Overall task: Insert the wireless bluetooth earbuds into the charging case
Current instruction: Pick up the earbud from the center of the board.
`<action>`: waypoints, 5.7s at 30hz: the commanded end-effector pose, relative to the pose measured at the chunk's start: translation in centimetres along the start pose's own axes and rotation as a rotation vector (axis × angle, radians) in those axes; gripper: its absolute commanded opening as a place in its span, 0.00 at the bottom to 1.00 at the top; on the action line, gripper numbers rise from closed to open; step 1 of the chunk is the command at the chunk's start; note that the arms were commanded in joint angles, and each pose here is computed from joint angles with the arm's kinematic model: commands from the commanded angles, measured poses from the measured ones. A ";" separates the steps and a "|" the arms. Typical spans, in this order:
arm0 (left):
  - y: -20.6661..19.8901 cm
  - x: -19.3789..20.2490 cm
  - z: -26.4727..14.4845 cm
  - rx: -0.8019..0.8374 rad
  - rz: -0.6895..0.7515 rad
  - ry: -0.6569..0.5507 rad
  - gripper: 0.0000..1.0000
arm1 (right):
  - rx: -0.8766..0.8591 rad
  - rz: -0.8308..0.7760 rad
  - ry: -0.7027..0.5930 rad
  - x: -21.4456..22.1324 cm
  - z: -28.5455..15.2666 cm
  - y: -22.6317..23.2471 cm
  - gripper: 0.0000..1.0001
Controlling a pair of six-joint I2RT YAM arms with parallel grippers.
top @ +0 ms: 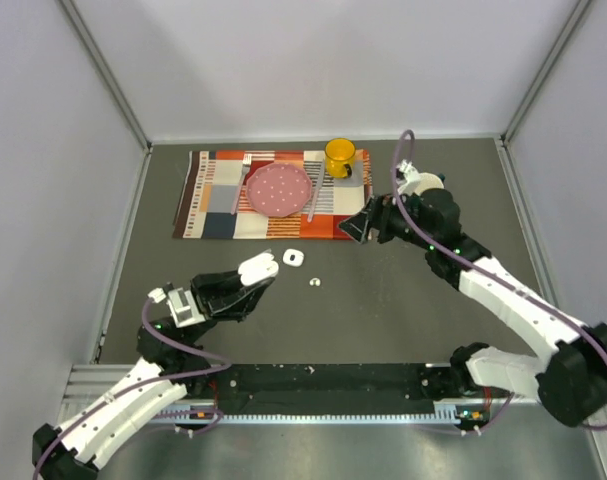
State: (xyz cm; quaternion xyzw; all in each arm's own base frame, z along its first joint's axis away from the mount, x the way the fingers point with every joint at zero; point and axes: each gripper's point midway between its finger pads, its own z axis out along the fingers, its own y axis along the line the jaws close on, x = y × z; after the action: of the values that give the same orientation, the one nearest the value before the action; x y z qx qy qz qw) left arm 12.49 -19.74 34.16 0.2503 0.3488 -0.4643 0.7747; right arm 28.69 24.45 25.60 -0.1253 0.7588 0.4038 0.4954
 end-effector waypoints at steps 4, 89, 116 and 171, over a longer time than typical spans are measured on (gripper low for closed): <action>-0.7 0.3 -2.2 -0.004 -0.040 -0.065 0.00 | 0.081 0.367 0.148 3.2 3.1 -1.7 0.88; 2.3 8.3 -7.3 -0.132 -0.075 0.114 0.00 | 0.037 0.152 0.715 18.2 10.2 -5.7 0.54; 3.1 11.1 -7.4 -0.171 -0.147 0.231 0.00 | -0.020 0.165 0.787 21.7 10.3 -4.8 0.44; 3.9 11.6 -8.1 -0.221 -0.127 0.245 0.00 | -0.035 0.130 0.834 25.6 6.9 -5.1 0.23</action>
State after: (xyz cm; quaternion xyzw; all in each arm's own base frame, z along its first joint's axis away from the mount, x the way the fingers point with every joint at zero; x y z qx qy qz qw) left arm 16.38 -18.58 29.43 0.2032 0.4256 -0.4518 0.7573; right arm 25.83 33.09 2.25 -0.2311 0.8769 0.3960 0.1440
